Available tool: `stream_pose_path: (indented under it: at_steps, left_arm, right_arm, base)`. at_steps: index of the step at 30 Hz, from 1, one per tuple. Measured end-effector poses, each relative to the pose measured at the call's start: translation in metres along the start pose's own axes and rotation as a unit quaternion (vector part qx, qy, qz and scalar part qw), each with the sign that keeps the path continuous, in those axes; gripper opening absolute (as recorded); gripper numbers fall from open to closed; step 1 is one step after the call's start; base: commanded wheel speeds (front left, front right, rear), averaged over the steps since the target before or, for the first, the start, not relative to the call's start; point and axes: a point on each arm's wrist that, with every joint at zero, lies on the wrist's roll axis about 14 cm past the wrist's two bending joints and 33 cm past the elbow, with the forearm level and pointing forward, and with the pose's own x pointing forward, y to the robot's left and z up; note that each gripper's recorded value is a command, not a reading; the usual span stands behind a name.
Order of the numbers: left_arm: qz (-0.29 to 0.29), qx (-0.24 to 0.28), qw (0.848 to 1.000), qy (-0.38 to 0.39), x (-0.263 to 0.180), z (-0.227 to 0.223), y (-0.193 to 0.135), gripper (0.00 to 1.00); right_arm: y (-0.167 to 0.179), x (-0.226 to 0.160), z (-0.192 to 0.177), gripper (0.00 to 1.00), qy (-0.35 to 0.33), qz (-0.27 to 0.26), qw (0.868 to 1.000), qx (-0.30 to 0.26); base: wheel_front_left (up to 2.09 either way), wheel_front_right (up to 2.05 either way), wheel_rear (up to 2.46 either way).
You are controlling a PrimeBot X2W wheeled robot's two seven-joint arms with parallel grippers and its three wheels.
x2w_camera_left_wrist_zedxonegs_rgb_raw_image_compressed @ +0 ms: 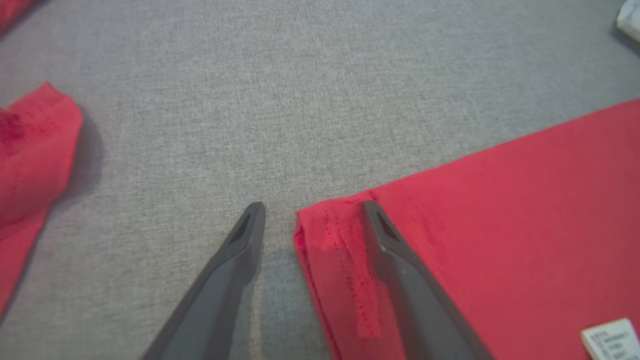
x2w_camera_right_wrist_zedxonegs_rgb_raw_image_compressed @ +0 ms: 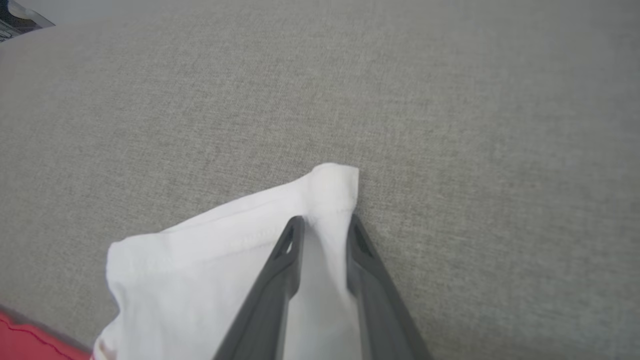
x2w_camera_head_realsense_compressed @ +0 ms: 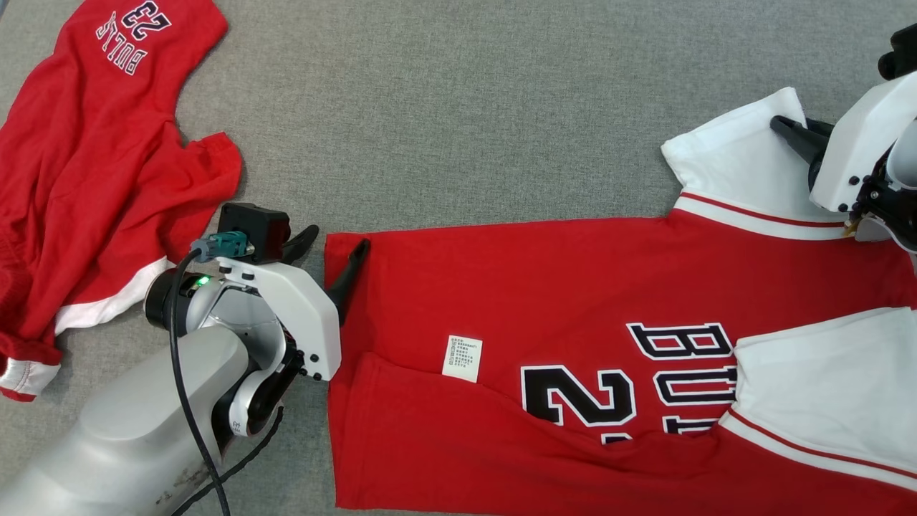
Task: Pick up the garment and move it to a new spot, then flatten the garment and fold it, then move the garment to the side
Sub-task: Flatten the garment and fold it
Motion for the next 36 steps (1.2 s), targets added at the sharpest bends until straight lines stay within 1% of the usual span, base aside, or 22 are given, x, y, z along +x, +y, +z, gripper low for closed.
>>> stream_pose_path:
  at_steps: [1, 2, 3, 4, 13, 19, 29, 36]
  left_arm:
    - [-0.001, 0.000, 1.000, 0.003, 0.000, -0.001, 0.000, 0.72]
    - [-0.001, 0.001, 1.000, 0.003, 0.000, -0.001, 0.000, 0.44]
    - [-0.002, 0.001, 1.000, 0.003, 0.000, -0.001, 0.000, 0.18]
    - [-0.002, 0.002, 1.000, 0.003, 0.000, -0.001, 0.000, 0.00]
    - [-0.004, 0.006, 1.000, -0.007, -0.004, 0.004, -0.002, 0.00]
    - [-0.005, 0.012, 1.000, -0.019, -0.011, 0.010, -0.004, 0.00]
    - [-0.014, 0.028, 0.999, -0.033, -0.032, 0.016, -0.012, 0.00]
    - [-0.016, 0.034, 0.999, -0.025, -0.046, 0.010, -0.013, 0.00]
  right_arm:
    - [0.001, 0.000, -0.003, 0.00, 0.003, 0.002, 1.000, 0.000]
    - [0.001, 0.000, -0.003, 0.00, 0.004, 0.002, 1.000, 0.000]
    - [0.001, 0.000, -0.003, 0.00, 0.003, 0.002, 1.000, -0.002]
    - [0.001, 0.000, -0.002, 0.00, 0.001, 0.002, 1.000, -0.003]
    - [0.004, -0.008, 0.005, 0.00, -0.026, 0.003, 1.000, -0.005]
    - [0.008, -0.022, 0.019, 0.00, -0.061, 0.006, 0.998, -0.004]
    - [0.015, -0.059, 0.027, 0.00, -0.109, 0.013, 0.994, -0.001]
    - [0.011, -0.083, 0.017, 0.00, -0.112, 0.008, 0.994, 0.002]
  base:
    - [0.00, 0.00, 0.00]
    - [0.00, 0.00, 0.00]
    - [0.00, 0.00, 0.00]
    - [0.00, 0.00, 0.00]
    - [0.00, 0.00, 0.00]
    - [0.00, 0.00, 0.00]
    - [0.00, 0.00, 0.00]
    - [0.00, 0.00, 0.00]
